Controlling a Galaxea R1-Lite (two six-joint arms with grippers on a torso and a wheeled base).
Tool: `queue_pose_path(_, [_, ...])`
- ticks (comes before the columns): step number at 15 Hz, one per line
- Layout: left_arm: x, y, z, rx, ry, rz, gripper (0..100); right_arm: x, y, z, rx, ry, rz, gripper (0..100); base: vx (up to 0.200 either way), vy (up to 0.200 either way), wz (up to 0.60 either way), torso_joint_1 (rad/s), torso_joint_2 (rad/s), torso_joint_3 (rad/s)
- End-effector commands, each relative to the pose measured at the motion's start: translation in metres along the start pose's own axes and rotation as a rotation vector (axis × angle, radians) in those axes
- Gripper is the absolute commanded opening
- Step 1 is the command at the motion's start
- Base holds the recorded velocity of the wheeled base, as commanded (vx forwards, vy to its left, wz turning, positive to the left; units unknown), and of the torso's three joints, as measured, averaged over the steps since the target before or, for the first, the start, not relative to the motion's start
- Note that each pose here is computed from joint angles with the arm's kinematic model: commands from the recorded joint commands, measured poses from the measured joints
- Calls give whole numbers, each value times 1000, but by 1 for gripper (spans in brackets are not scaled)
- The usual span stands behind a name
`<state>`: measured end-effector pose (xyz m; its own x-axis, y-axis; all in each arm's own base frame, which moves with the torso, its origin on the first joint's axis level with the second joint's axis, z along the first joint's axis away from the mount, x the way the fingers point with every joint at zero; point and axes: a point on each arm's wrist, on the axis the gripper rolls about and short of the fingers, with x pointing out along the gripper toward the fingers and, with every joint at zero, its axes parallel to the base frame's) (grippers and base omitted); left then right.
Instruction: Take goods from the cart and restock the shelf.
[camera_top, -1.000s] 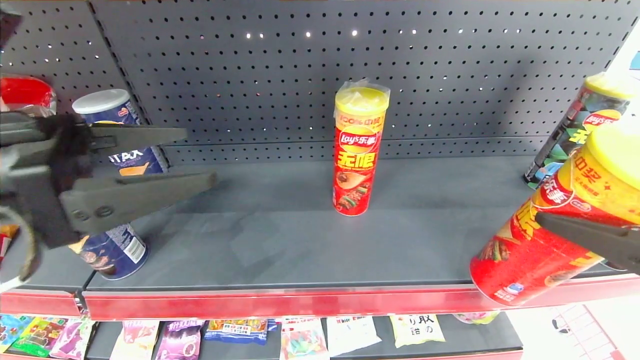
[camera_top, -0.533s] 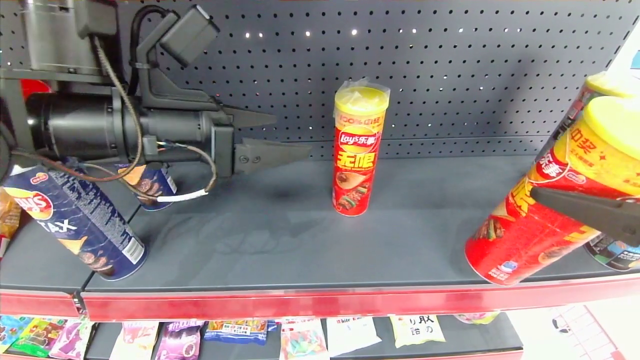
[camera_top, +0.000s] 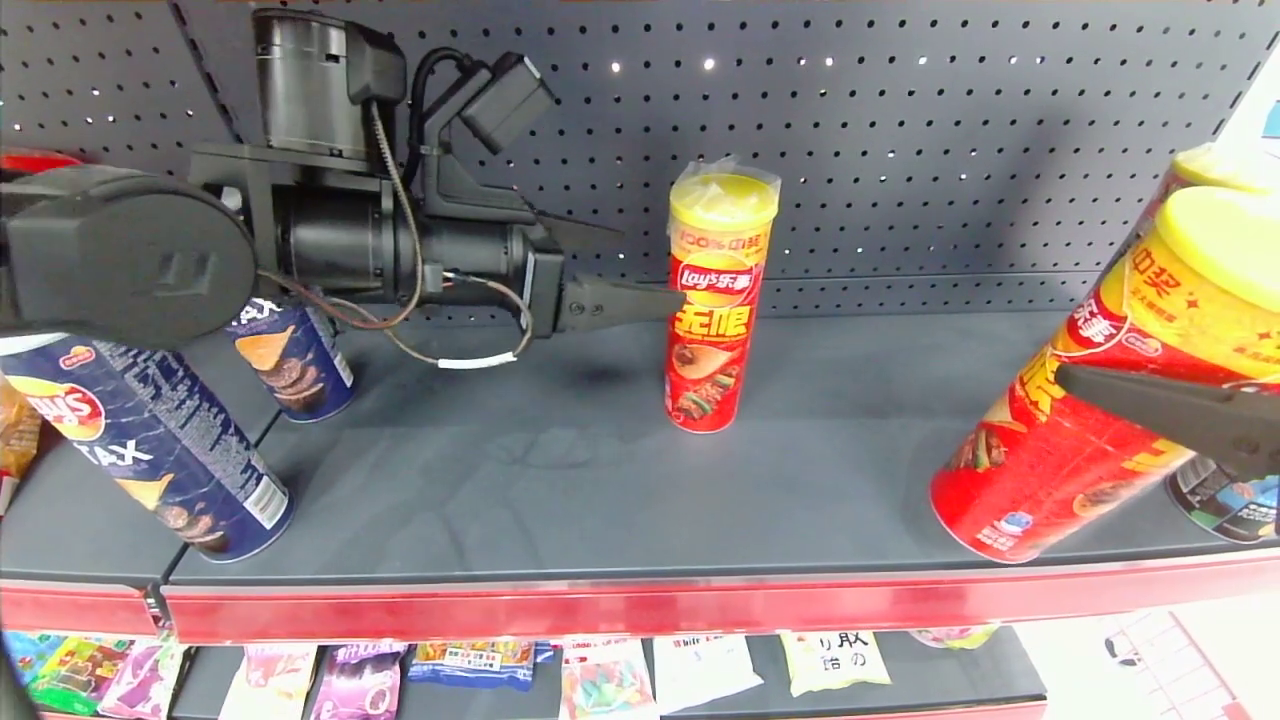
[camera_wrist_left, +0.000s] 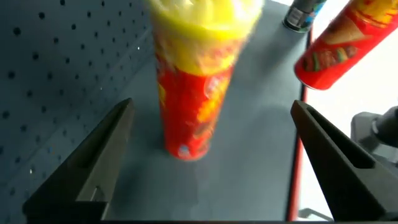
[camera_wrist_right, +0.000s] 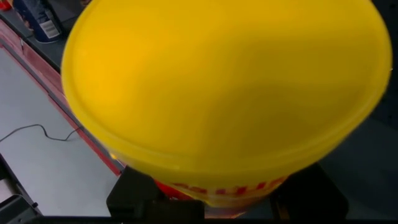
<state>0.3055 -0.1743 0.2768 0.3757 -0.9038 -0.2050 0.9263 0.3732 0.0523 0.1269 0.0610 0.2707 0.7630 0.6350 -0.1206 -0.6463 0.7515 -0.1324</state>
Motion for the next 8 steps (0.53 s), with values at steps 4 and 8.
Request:
queue_pose_path(4, [29, 20, -8, -7, 6, -8, 100, 1, 0, 0, 0, 1, 0, 0, 0, 0, 0, 0, 0, 0])
queue_pose_path(8, [44, 25, -5, 7, -17, -50, 100, 1, 0, -1, 1, 4, 1, 0, 0, 0, 0, 0, 0, 0])
